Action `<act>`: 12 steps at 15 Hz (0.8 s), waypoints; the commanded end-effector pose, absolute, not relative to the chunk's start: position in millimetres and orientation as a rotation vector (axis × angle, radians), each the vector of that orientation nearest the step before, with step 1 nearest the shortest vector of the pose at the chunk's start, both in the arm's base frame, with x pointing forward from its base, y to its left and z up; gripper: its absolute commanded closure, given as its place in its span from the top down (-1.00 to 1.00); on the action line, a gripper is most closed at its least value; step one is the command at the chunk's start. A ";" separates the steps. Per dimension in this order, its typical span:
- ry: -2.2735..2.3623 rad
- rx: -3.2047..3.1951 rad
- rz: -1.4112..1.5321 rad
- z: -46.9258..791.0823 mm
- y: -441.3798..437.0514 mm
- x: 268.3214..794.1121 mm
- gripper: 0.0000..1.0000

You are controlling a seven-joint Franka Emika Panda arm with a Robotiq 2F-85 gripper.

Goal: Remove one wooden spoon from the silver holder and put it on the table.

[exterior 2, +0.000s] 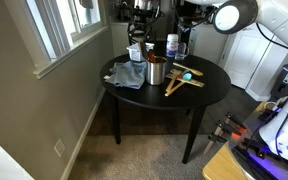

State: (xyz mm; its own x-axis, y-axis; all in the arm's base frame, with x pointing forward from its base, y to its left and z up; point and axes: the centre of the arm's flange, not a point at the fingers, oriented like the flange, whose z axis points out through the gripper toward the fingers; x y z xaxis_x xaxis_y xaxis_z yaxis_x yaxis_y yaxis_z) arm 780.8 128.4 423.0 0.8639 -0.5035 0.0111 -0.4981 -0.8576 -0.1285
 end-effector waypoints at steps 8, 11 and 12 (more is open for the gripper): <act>0.806 -2.922 0.301 415.5 114.1 777.8 1.00; 0.806 -2.930 0.332 415.3 111.6 774.2 1.00; 0.804 -2.933 0.332 416.0 111.3 773.7 1.00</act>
State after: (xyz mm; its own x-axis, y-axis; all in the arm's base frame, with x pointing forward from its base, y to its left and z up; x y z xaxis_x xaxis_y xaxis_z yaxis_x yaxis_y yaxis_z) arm 758.0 112.5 404.0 0.8465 -0.4982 -0.1878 -0.5093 -0.8605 -0.0129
